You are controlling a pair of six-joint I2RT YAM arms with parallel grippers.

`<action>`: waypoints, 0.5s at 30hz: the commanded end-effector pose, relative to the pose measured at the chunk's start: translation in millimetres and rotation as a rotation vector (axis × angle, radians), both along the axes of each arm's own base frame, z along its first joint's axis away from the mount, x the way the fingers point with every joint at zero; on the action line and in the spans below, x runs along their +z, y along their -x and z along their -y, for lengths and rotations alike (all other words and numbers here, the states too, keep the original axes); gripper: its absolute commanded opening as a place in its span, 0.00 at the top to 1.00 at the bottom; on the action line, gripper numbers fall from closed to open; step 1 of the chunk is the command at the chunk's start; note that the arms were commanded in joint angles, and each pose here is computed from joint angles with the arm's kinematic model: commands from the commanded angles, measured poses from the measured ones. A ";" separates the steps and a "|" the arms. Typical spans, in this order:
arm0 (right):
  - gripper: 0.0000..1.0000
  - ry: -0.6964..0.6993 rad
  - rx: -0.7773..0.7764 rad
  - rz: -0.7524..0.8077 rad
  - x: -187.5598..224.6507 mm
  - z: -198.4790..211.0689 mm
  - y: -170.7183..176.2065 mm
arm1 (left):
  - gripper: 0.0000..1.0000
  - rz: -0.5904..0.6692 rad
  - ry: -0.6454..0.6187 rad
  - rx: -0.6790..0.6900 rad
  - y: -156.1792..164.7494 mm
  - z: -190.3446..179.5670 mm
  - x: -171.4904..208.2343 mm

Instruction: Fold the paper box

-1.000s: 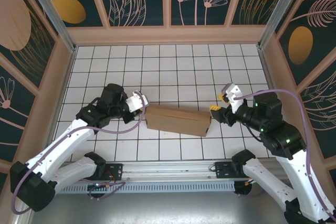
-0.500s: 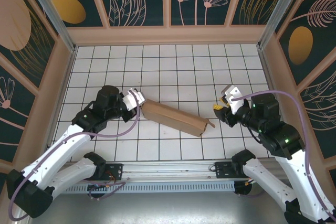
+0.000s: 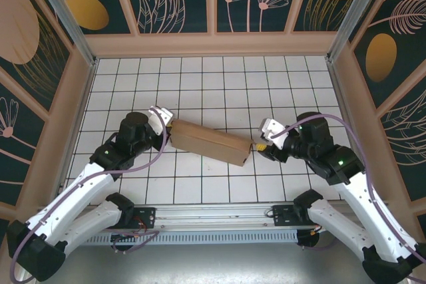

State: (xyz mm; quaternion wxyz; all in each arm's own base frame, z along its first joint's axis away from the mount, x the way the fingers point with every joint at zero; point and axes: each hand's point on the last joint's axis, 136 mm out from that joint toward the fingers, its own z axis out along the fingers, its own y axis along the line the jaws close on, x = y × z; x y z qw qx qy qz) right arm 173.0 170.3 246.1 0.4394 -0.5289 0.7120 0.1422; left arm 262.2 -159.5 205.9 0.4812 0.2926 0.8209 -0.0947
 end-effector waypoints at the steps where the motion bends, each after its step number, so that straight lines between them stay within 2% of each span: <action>1: 0.47 0.032 0.085 -0.017 -19.2 -6.7 9.9 | 1.00 0.027 0.059 0.060 -4.4 -5.2 6.5; 6: 0.47 0.042 0.046 -0.030 -35.1 -5.0 3.4 | 1.00 0.022 0.065 0.057 -1.9 -5.4 2.8; 12: 0.56 0.070 -0.033 0.014 -44.3 1.5 -14.3 | 1.00 0.002 0.072 0.048 0.2 -3.3 -1.7; 15: 0.64 0.062 -0.042 0.031 -40.9 -0.1 -19.2 | 1.00 -0.002 0.083 0.045 0.9 -2.4 -0.1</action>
